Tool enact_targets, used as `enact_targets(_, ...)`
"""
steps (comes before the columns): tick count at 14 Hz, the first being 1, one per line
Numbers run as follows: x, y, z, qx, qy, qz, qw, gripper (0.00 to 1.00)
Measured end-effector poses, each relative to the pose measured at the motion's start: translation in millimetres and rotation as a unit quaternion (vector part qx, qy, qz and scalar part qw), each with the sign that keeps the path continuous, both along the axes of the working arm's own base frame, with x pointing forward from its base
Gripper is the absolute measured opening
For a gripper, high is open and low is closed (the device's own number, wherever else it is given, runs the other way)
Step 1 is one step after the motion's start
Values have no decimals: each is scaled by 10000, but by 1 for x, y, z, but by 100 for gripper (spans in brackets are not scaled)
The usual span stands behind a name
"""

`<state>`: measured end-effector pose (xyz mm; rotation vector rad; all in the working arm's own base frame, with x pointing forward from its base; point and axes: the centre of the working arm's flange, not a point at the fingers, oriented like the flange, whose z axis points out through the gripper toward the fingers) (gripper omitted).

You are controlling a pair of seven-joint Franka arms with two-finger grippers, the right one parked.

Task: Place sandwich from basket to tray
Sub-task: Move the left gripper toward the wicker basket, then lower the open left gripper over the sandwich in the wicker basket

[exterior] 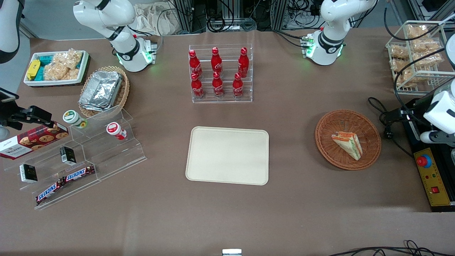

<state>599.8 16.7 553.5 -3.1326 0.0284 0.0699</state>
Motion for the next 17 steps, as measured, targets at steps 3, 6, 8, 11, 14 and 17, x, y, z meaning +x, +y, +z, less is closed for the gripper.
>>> enact_targets(3,0,-2,0,8,39,-25,10000,99)
enact_targets(6,0,-5,0,11,50,8,10000,99)
enact_targets(8,-1,-5,-8,20,139,231,9996,99)
enact_targets(11,2,-7,-37,64,149,1242,9921,99)
enact_targets(14,2,-12,-88,80,1,2202,9754,99)
enact_targets(17,-8,-12,-143,63,-92,2900,9570,99)
